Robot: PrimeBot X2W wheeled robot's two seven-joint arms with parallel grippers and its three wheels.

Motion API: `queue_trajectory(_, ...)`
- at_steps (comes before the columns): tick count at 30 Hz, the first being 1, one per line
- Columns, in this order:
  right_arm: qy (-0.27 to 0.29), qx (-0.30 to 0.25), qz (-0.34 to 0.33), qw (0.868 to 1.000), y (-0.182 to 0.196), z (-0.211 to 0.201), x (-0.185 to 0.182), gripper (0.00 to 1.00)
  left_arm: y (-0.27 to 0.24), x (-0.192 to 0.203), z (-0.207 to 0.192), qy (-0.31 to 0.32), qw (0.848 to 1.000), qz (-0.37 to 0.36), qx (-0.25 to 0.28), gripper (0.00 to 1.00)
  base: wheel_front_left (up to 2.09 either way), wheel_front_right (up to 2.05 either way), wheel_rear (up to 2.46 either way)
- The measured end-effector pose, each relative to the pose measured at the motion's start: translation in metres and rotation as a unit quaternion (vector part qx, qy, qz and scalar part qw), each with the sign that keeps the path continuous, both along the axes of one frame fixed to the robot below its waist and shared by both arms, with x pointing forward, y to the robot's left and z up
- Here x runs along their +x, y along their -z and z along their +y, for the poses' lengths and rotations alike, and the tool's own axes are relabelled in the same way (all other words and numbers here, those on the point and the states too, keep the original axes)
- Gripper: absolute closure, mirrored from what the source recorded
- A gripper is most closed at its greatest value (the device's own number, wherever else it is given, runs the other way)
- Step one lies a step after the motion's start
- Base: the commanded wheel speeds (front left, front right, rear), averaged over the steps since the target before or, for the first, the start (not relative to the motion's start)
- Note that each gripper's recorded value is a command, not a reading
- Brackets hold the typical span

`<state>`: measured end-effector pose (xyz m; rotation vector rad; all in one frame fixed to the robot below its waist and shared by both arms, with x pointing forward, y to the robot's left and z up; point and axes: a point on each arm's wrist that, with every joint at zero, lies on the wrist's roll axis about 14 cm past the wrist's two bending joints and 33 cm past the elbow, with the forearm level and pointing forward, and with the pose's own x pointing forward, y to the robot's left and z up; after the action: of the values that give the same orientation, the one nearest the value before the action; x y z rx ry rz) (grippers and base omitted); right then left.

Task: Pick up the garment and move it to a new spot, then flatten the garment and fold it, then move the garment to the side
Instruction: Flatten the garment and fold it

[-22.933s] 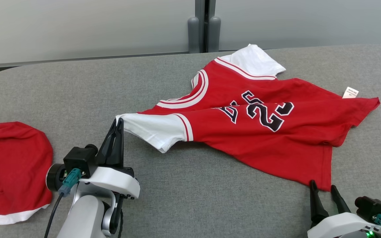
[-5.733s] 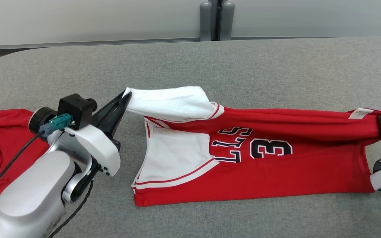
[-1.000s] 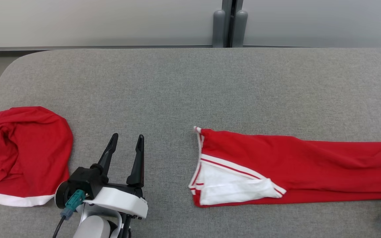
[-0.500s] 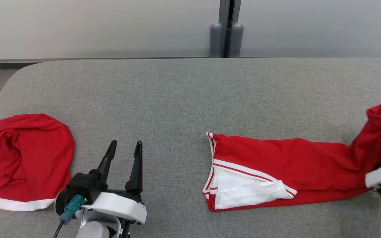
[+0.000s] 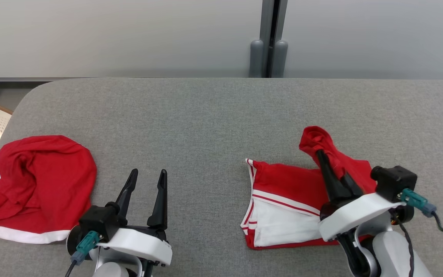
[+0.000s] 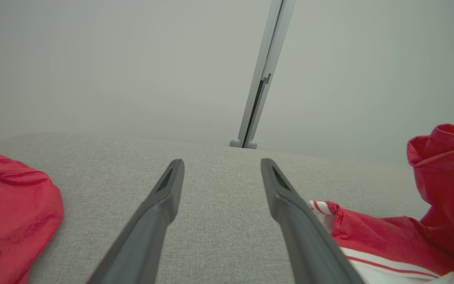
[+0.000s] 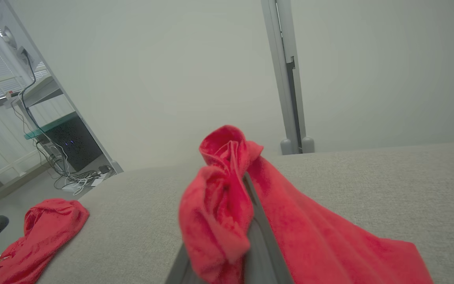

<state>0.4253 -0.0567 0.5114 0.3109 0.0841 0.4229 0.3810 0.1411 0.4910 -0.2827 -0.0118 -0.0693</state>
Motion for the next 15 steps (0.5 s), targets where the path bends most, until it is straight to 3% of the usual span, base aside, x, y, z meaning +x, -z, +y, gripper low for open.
queue_trajectory(13, -0.103, -0.031, 0.069, 0.992, 0.06, 0.069, -0.028, 1.0, 0.011, -0.01, 0.018, -0.028, 0.999, 0.019, -0.002, 0.0, 0.0, 0.0, 0.0)
queue_trajectory(14, -0.111, -0.032, 0.078, 0.99, 0.066, 0.074, -0.03, 0.86, 0.013, -0.011, 0.018, -0.029, 0.999, 0.021, -0.002, 0.0, 0.0, 0.0, 0.0)
queue_trajectory(15, -0.115, -0.034, 0.084, 0.989, 0.071, 0.077, -0.031, 0.14, 0.014, -0.011, 0.019, -0.03, 0.999, 0.024, -0.002, 0.0, 0.0, 0.0, 0.0)
